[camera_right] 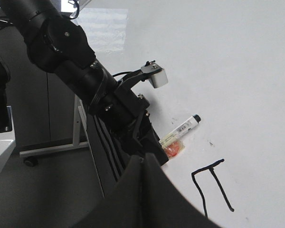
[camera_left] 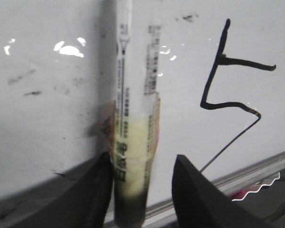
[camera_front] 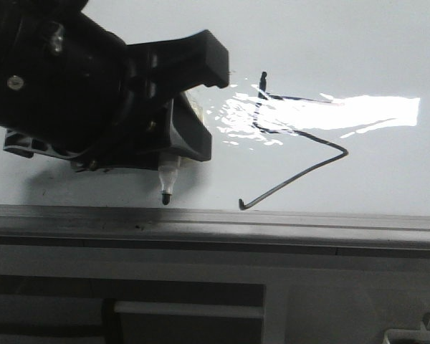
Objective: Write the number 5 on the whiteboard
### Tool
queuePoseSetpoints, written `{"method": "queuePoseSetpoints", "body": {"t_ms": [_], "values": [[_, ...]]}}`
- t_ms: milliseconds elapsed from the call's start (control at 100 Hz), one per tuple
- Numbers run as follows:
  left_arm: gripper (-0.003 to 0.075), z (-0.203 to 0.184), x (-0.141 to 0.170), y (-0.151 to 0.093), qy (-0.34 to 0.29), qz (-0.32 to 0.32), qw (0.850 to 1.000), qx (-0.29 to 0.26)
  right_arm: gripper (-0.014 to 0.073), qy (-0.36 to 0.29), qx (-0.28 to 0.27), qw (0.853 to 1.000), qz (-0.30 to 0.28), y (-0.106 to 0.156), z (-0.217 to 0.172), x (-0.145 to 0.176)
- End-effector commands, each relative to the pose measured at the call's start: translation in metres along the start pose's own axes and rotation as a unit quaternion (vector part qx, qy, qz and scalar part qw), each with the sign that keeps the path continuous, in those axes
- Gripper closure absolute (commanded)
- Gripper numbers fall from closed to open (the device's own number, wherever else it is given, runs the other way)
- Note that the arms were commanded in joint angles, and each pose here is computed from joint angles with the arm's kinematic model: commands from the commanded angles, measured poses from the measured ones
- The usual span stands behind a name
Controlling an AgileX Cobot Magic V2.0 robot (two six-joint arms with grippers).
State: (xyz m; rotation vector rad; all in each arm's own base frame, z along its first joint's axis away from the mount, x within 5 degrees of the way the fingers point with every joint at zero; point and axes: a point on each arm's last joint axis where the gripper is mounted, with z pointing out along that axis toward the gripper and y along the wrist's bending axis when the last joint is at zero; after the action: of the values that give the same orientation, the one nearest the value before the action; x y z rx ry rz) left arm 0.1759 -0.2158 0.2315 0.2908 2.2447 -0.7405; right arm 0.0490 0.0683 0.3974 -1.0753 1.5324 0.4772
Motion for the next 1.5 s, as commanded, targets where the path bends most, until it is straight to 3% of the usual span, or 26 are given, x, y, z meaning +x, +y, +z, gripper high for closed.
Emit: {"method": "queuePoseSetpoints", "body": {"t_ms": [0,110,330,540,720,820,1020,1110,1331,1491], "values": [[0.0293,0.000,-0.013,0.013,-0.052,-0.018,0.997,-0.063,0.0654,-0.046,0.014,0.999,-0.001,-0.005,-0.005,-0.014],[0.0237,0.000,-0.013,0.014,-0.054,-0.018,0.996,-0.065,0.0654,-0.047,0.015,0.999,-0.001,-0.005,-0.005,-0.014],[0.0233,-0.009,-0.020,0.008,-0.069,-0.021,0.996,-0.046,0.0653,-0.049,0.024,0.998,-0.012,-0.006,-0.005,-0.014],[0.0235,-0.048,-0.038,-0.004,-0.124,0.016,0.992,0.008,0.0653,-0.048,0.032,0.998,-0.021,-0.007,-0.005,-0.014],[0.0255,-0.095,-0.055,-0.011,-0.203,0.068,0.976,0.049,0.0653,-0.054,0.049,0.997,-0.028,-0.011,-0.011,-0.013],[0.0330,-0.120,-0.060,-0.012,-0.243,0.095,0.963,0.064,0.0653,-0.051,0.081,0.995,-0.025,-0.017,-0.020,-0.010],[0.0643,-0.159,-0.046,0.003,-0.298,0.138,0.942,0.068,0.0653,-0.056,0.169,0.983,-0.032,-0.031,-0.051,0.010],[0.0740,-0.167,-0.030,0.019,-0.312,0.151,0.937,0.051,0.0653,-0.060,0.194,0.979,-0.023,-0.032,-0.062,0.028],[0.0741,-0.171,0.008,0.055,-0.335,0.152,0.930,0.006,0.0654,-0.059,0.210,0.976,0.015,-0.027,-0.086,0.077],[0.0741,-0.171,0.018,0.062,-0.332,0.153,0.931,0.003,0.0659,-0.059,0.220,0.973,0.035,-0.027,-0.099,0.095]]}}
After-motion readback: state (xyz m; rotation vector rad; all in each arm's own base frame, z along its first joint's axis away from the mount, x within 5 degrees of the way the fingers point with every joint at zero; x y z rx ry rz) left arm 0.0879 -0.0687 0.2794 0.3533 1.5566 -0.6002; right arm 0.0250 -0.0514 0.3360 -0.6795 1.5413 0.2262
